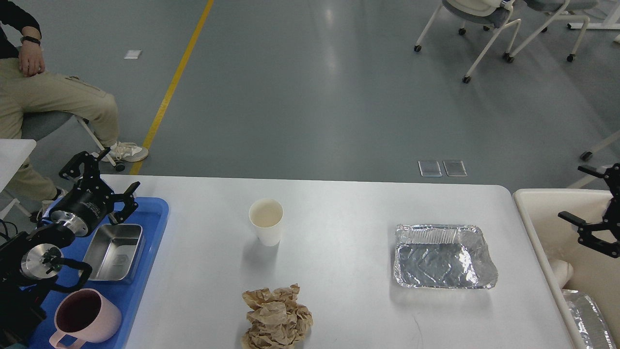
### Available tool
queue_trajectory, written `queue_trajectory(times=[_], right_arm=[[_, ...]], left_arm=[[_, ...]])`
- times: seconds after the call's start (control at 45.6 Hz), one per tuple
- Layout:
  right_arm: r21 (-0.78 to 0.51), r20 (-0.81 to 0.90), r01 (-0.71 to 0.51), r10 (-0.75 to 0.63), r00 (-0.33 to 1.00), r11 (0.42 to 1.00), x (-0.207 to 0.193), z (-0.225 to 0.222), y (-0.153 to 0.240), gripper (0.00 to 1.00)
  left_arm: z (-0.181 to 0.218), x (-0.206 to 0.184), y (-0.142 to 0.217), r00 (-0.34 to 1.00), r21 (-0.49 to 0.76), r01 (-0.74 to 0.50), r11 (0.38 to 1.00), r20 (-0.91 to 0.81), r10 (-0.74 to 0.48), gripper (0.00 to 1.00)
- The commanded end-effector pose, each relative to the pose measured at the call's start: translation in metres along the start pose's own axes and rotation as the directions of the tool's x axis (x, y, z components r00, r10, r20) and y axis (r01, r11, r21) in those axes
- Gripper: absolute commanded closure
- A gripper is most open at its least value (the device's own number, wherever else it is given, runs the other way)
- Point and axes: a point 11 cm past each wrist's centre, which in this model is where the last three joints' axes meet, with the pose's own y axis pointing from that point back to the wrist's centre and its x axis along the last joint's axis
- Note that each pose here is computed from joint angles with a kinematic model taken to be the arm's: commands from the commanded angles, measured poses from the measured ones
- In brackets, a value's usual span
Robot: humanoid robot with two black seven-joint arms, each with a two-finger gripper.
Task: Tidy desktop
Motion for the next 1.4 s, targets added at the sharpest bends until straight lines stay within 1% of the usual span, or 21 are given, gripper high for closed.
queue_trajectory(times=[0.0,0.154,0.285,0.395,0.461,0.548,0.636,0.79,0.899,0.987,1.097,1.382], right_arm=[[-0.091,-0.12,-0.003,-0.008,0.993,0.996,-0.003,-0.013,0.016,0.0],[-0.184,-0.255,-0.004,-0.043,0.966,0.983,-0.013,-0.034,0.03,0.0],[-0.248,-0.337,-0.012,-0.075,0.938,0.969,-0.024,-0.048,0.04,0.0],[-0.253,-0.415,-0.11,-0.005,0.91,0.961,-0.026,-0.064,0.046,0.0],[-0.26,-0.448,-0.178,0.045,0.893,0.949,-0.027,-0.063,0.048,0.0],[-0.284,-0.478,-0.217,0.058,0.877,0.934,-0.037,-0.057,0.048,0.0],[-0.321,-0.494,-0.211,0.027,0.869,0.923,-0.058,-0.047,0.046,0.0],[-0.372,-0.5,-0.212,-0.003,0.866,0.904,-0.083,-0.028,0.047,0.0],[-0.415,-0.489,-0.209,-0.024,0.872,0.885,-0.094,-0.015,0.053,0.0],[-0.442,-0.487,-0.239,-0.008,0.873,0.865,-0.09,-0.008,0.063,0.0],[-0.442,-0.491,-0.268,0.019,0.871,0.856,-0.086,-0.007,0.067,0.0],[-0.385,-0.518,-0.291,0.056,0.854,0.876,-0.082,-0.02,0.061,0.0]], left_arm=[[0.002,-0.011,-0.008,0.999,-0.025,0.014,1.0,-0.045,-0.015,0.03],[-0.005,-0.027,-0.018,0.997,-0.022,0.039,0.999,-0.062,-0.04,0.03],[-0.011,-0.037,-0.023,0.996,-0.007,0.059,0.998,-0.067,-0.06,0.03],[-0.016,-0.042,-0.026,0.995,0.003,0.064,0.998,-0.075,-0.064,0.03],[-0.017,-0.042,-0.026,0.995,0.006,0.062,0.998,-0.073,-0.061,0.03],[-0.018,-0.042,-0.025,0.995,0.009,0.062,0.998,-0.073,-0.061,0.03],[-0.02,-0.042,-0.025,0.995,0.011,0.06,0.998,-0.075,-0.059,0.03],[-0.02,-0.04,-0.025,0.996,0.012,0.057,0.998,-0.072,-0.056,0.03],[-0.02,-0.04,-0.025,0.996,0.013,0.053,0.999,-0.074,-0.052,0.03],[-0.022,-0.036,-0.024,0.997,0.015,0.03,0.999,-0.073,-0.029,0.03],[-0.023,-0.035,-0.023,0.997,0.02,0.024,1.0,-0.07,-0.022,0.03],[-0.017,-0.03,-0.02,0.998,0.009,0.021,1.0,-0.067,-0.02,0.03]])
